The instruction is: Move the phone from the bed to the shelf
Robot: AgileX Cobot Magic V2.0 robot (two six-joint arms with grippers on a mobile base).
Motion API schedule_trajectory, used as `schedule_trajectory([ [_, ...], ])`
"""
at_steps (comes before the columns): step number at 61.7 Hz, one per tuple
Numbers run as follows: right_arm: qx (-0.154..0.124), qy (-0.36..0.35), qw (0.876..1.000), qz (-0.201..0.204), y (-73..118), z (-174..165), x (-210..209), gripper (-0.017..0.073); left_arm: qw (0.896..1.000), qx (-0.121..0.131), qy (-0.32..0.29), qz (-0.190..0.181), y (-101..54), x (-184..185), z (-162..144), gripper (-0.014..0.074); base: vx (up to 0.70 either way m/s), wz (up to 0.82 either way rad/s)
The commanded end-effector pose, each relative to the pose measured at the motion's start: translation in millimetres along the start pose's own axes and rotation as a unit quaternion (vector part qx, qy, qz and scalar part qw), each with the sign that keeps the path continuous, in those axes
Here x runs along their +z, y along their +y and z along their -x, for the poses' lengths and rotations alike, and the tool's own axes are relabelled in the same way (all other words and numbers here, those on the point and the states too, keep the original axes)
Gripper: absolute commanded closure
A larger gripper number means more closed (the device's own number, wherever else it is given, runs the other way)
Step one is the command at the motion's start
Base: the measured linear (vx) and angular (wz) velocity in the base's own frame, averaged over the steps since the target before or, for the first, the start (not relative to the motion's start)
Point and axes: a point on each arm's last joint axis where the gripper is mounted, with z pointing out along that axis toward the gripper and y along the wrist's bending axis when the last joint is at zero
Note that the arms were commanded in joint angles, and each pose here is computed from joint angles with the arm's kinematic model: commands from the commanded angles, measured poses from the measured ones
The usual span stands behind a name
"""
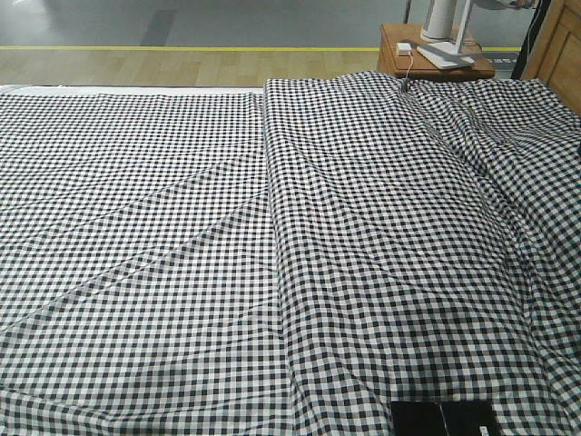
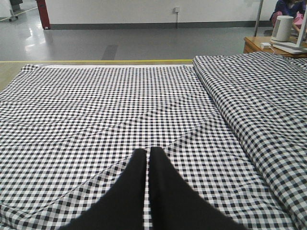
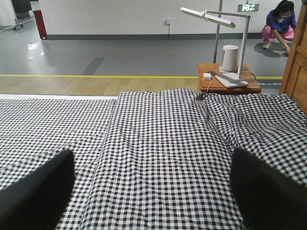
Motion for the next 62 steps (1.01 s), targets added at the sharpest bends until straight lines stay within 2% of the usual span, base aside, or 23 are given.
schedule_trajectory([
  [1, -0.004, -0.049, 0.999, -0.004, -0.7, 16.4, -3.5, -0.0158, 0.999, -0.006, -0.037, 0.002, 0.5, -0.3, 5.9, 0.0593, 0.00, 0.00],
  [12, -0.004, -0.055, 0.998, -0.005, -0.8, 17.3, -3.6, -0.0136, 0.999, -0.006, -0.037, 0.002, 0.5, -0.3, 5.9, 0.0593, 0.00, 0.00],
  [36, -0.004, -0.066, 0.998, -0.006, -0.9, 19.4, -3.8, -0.0006, 0.999, -0.006, -0.037, 0.002, 0.5, -0.3, 5.9, 0.0593, 0.00, 0.00],
  [46, 0.030, -0.045, 0.999, -0.002, -0.5, 23.0, 1.0, -0.0004, 0.999, -0.006, -0.037, 0.002, 0.5, -0.3, 5.9, 0.0593, 0.00, 0.00],
  [55, 0.043, -0.011, 0.999, 0.000, 0.3, 35.4, 11.4, -0.0004, 0.999, -0.006, -0.037, 0.002, 0.5, -0.3, 5.9, 0.0593, 0.00, 0.00],
  [62, 0.063, 0.013, 0.998, -0.010, -2.8, 47.5, 20.9, -0.0004, 0.999, -0.006, -0.037, 0.002, 0.5, -0.3, 5.9, 0.0593, 0.00, 0.00],
])
